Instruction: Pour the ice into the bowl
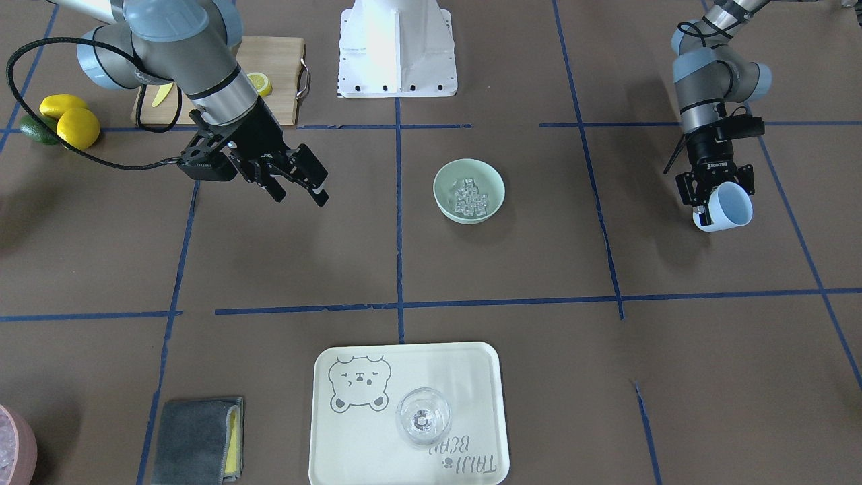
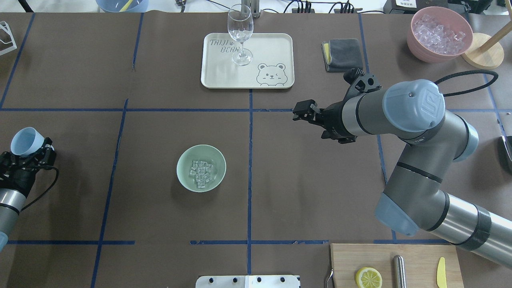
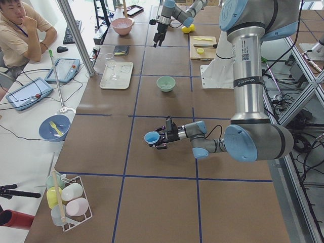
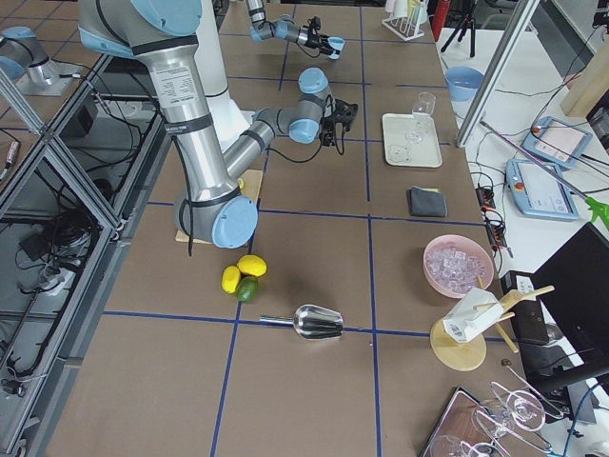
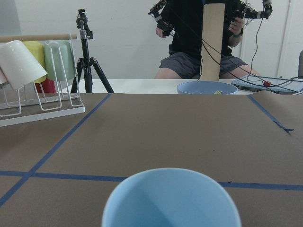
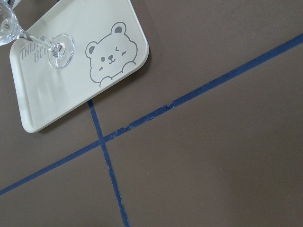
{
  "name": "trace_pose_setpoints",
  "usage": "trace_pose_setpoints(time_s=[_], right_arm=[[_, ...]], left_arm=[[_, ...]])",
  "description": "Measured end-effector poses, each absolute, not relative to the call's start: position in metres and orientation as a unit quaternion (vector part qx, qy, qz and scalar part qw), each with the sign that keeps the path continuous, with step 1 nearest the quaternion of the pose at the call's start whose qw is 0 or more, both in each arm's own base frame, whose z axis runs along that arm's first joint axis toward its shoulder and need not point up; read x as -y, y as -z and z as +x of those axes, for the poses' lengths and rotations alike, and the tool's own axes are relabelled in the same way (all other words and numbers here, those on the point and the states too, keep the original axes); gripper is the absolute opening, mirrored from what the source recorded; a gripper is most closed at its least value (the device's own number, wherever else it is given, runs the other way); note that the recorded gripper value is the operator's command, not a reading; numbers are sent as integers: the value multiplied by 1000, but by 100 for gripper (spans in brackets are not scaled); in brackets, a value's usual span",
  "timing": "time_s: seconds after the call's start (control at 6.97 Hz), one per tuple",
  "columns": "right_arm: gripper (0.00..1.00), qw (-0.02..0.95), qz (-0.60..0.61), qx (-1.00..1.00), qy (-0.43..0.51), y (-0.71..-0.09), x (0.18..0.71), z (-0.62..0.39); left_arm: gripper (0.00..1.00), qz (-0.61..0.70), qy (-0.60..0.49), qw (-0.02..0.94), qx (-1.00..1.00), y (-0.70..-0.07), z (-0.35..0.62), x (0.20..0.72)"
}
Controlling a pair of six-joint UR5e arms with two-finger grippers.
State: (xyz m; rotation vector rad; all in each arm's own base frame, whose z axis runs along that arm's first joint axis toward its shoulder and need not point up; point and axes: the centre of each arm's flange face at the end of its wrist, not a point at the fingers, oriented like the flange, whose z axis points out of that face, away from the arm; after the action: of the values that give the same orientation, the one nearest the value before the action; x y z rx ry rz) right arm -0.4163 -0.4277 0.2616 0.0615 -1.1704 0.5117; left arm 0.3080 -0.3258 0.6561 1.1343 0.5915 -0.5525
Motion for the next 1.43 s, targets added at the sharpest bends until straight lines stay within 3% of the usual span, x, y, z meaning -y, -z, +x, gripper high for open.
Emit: trace_pose_setpoints(time_s=[1.0, 1.15, 1.29, 1.43], right_arm=[[100, 800, 32, 549, -240, -257, 425, -417], [100, 800, 32, 550, -240, -257, 425, -417], [100, 799, 32, 550, -240, -257, 424, -417], [100, 800, 32, 549, -240, -257, 424, -417]], left_arm=[[29, 554, 241, 755, -255, -663, 321, 306], [35, 555, 239, 755, -254, -665, 322, 304], [48, 555, 237, 756, -254, -666, 323, 303], [78, 555, 235, 757, -254, -667, 324, 301]])
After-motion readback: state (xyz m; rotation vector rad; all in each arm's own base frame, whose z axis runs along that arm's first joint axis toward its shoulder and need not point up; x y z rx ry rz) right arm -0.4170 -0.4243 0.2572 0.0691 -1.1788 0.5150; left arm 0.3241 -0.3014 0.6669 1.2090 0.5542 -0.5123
